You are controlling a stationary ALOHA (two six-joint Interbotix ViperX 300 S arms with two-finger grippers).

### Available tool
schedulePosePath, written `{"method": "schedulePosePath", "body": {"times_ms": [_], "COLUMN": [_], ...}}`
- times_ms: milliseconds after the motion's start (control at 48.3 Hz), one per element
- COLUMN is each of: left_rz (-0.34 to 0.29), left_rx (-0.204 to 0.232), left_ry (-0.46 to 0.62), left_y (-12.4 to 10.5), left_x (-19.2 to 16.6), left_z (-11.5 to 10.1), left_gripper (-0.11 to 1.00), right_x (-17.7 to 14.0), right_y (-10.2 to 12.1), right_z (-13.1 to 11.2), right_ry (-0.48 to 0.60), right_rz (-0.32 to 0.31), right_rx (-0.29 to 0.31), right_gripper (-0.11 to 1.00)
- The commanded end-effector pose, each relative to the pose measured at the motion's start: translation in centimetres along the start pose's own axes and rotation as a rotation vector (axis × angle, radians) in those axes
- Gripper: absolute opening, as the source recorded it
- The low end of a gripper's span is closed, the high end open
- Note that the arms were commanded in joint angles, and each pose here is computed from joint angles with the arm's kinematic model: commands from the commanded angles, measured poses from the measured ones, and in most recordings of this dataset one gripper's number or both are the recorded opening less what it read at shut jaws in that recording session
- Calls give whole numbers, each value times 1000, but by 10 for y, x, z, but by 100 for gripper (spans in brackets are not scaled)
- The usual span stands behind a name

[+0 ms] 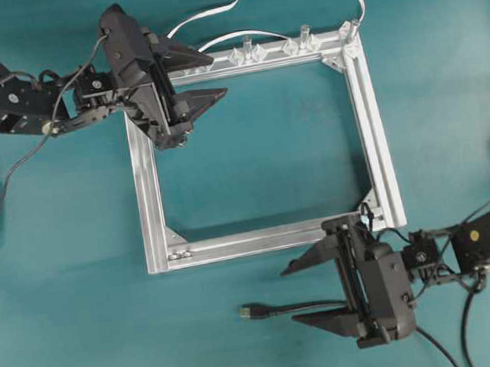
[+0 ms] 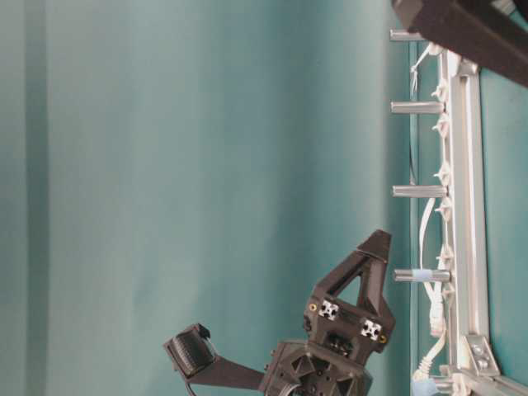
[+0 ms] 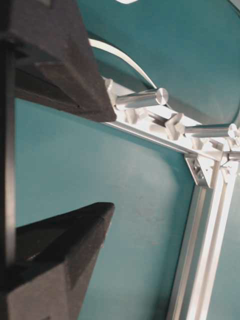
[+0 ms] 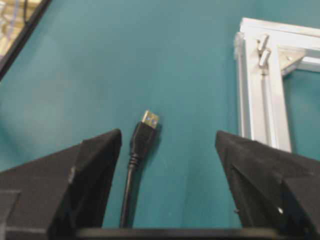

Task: Insert the wire through the string loop located on the right side.
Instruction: 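Move the right gripper down over the black USB cable near its plug, then close the right gripper on the USB cable just behind the plug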

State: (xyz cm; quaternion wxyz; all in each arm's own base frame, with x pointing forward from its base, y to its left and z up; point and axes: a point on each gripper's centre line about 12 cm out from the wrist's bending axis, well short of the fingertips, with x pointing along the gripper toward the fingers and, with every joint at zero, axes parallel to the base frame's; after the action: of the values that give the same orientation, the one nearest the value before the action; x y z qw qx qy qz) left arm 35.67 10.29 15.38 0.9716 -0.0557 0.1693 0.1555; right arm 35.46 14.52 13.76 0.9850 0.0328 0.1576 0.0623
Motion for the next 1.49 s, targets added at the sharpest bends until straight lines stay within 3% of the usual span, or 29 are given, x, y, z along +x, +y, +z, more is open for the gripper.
{"method": "schedulePosePath", "body": {"times_ms": [0, 663, 1140, 1471], "left_rz": [-6, -5, -3, -3], "left_rx": [-3, -2, -3, -3], "left_ry": [-38, -32, -28, -28], "left_y": [-2, -1, -1, -1], "left_x": [-2, -2, -2, -2], "left_z": [12, 10, 9, 9], "left_gripper": [73, 72, 72, 72], "right_x": [-2, 10, 27, 28], "right_y": [7, 6, 17, 16], "right_z": [16, -12, -38, -47], "right_ry": [-41, 31, 134, 161], "right_rz": [-3, -21, 1, -3], "right_rx": [28, 14, 27, 22], "right_gripper": [85, 85, 84, 68]}}
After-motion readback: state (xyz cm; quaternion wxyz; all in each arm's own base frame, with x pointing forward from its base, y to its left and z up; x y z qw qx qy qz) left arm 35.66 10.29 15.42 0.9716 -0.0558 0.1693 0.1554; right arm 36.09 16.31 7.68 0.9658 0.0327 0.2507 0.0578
